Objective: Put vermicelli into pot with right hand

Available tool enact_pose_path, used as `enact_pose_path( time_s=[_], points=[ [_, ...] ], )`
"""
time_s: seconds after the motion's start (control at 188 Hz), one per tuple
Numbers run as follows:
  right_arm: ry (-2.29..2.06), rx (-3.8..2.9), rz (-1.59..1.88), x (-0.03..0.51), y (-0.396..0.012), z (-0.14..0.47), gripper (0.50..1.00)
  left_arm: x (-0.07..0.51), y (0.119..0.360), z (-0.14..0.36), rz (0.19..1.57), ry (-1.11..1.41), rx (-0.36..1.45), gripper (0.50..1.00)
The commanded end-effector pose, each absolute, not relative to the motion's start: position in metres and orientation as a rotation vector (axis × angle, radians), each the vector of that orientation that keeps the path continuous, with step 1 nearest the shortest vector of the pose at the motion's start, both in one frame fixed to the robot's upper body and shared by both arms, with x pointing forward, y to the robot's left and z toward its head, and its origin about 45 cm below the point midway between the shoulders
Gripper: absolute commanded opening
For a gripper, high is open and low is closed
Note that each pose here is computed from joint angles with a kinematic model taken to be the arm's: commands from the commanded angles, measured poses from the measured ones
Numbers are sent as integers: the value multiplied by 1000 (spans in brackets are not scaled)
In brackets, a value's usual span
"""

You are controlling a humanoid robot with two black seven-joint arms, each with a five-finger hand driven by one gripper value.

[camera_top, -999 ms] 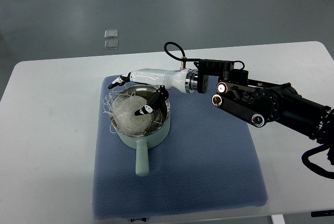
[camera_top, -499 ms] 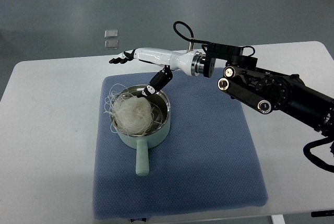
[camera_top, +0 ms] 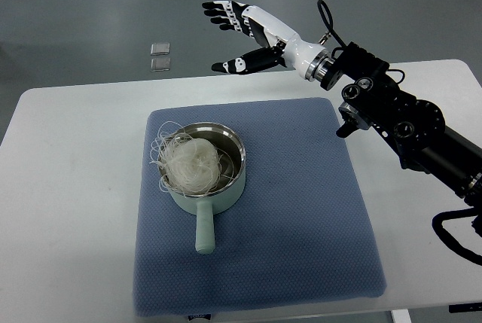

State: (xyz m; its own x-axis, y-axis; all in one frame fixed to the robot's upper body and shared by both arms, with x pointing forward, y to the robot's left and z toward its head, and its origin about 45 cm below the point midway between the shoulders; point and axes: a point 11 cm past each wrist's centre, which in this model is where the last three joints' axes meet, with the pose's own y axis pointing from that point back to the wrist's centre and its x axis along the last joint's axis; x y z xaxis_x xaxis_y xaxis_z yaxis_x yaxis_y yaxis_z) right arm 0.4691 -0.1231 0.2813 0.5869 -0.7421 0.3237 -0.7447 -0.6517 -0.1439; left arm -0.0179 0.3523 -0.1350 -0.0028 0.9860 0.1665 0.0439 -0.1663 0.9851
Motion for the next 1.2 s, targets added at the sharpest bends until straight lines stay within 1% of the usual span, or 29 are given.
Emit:
enact_pose_path(
  time_s=[0.0,0.213,0.478,0.749,0.978,1.195],
  points=[
    [-1488,2765,417,475,-147,267,911,-18,352,-135,1315,1162,1362,1000],
    [-1843,2661,132,489,-199,252,911,-18,352,-135,1315,1162,1362,1000],
    [-2138,2499,-190,493,-245,221,911,-18,352,-135,1317,1163,1361,1000],
    [-2332,2384,-457,488,-267,201,911,-18,352,-135,1317,1163,1361,1000],
    [-2385,2290,-470,481,-278,184,915,-18,352,-135,1317,1163,1361,1000],
    [-2371,2269,-473,475,-278,175,924,-18,352,-135,1315,1162,1362,1000]
  ],
)
